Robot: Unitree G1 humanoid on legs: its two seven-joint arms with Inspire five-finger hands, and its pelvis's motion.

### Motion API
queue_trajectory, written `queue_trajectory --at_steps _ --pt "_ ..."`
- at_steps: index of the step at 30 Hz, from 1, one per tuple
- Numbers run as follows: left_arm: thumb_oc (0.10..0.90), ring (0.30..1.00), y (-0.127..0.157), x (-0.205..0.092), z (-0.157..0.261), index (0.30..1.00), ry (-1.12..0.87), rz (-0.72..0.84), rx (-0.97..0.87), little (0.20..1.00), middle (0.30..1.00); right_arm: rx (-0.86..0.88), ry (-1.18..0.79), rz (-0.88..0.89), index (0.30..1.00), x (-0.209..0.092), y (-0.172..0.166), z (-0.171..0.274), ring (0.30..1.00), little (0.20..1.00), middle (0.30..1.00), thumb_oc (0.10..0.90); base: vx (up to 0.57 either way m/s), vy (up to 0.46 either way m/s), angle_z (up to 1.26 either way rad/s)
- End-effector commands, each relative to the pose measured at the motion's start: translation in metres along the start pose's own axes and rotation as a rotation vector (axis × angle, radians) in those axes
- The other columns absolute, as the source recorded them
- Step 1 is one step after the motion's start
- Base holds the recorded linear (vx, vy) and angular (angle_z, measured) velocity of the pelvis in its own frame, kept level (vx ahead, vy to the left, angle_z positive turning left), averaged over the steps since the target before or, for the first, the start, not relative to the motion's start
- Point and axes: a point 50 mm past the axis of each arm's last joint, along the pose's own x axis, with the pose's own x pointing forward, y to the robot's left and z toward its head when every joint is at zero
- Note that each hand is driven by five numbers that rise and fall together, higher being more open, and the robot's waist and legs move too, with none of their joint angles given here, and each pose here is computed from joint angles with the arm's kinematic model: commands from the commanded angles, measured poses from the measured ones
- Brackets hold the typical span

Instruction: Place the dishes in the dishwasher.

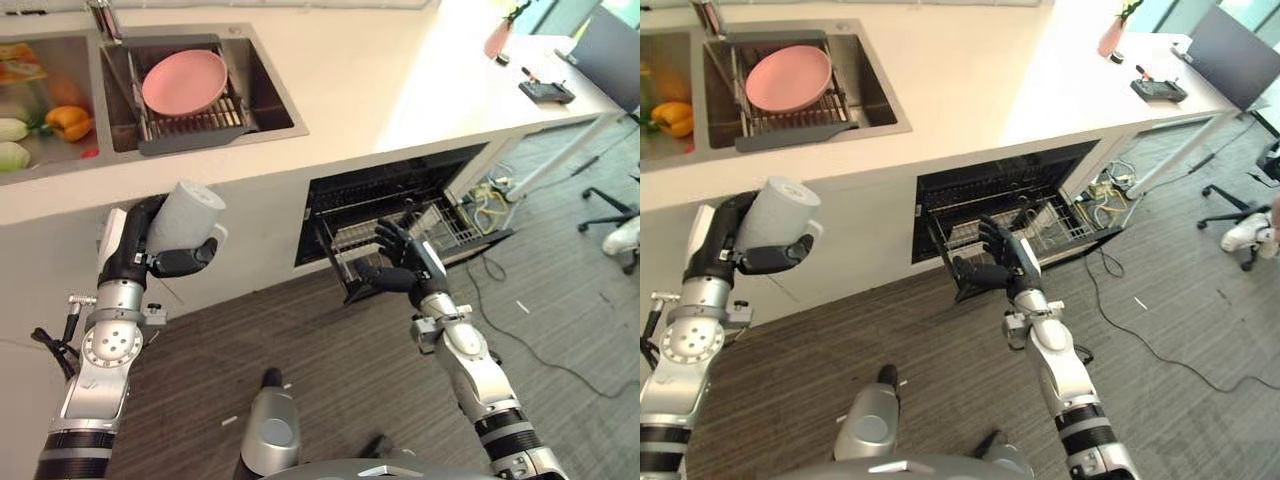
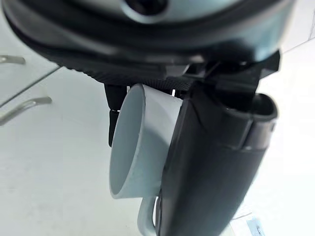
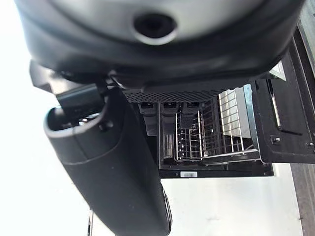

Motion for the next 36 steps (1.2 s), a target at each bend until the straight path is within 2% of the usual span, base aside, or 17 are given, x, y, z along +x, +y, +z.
queue_trajectory --at_steps 1,12,16,21,26,29,32,36 --pt "0.400 0.300 0.004 0.007 0.049 0.300 -0.274 0.030 -0.041 0.300 0.300 -0.007 -0.231 -0.017 0.900 0.000 -0.013 0.042 0.900 0.900 0.900 0.800 0.14 -0.194 -0.04" --pt "0.400 0.300 -0.014 0.013 0.068 0.300 -0.355 -0.024 -0.124 0.300 0.300 0.112 -0.363 0.039 0.900 0.003 -0.008 0.070 0.900 0.900 0.900 0.800 0.02 -0.144 0.14" --pt "0.400 0.300 -0.021 0.019 0.079 0.300 -0.399 -0.044 -0.139 0.300 0.300 0.129 -0.369 0.076 0.900 0.003 -0.004 0.073 0.900 0.900 0.900 0.800 -0.06 0.110 1.01" --pt "0.400 0.300 -0.031 0.022 0.080 0.300 -0.396 -0.140 -0.192 0.300 0.300 0.198 -0.363 0.129 0.900 0.006 0.006 0.073 0.900 0.900 0.900 0.800 0.06 0.249 -0.02" --pt "0.400 0.300 -0.027 0.029 0.084 0.300 -0.407 -0.188 -0.132 0.300 0.300 0.270 -0.377 0.165 0.900 0.009 0.013 0.078 0.900 0.900 0.900 0.800 0.12 0.285 0.04" --pt "0.400 0.300 -0.029 0.030 0.087 0.300 -0.418 -0.195 -0.141 0.300 0.300 0.297 -0.374 0.154 0.900 0.011 0.011 0.078 0.900 0.900 0.900 0.800 0.15 -0.017 0.39" --pt "0.400 0.300 -0.039 0.032 0.094 0.300 -0.436 -0.234 -0.153 0.300 0.300 0.235 -0.358 0.123 0.900 0.008 0.002 0.076 0.900 0.900 0.900 0.800 0.14 -0.102 0.77" --pt "0.400 0.300 -0.036 0.034 0.097 0.300 -0.455 -0.219 -0.136 0.300 0.300 0.265 -0.370 0.133 0.900 0.004 0.004 0.074 0.900 0.900 0.900 0.800 0.20 -0.154 0.99"
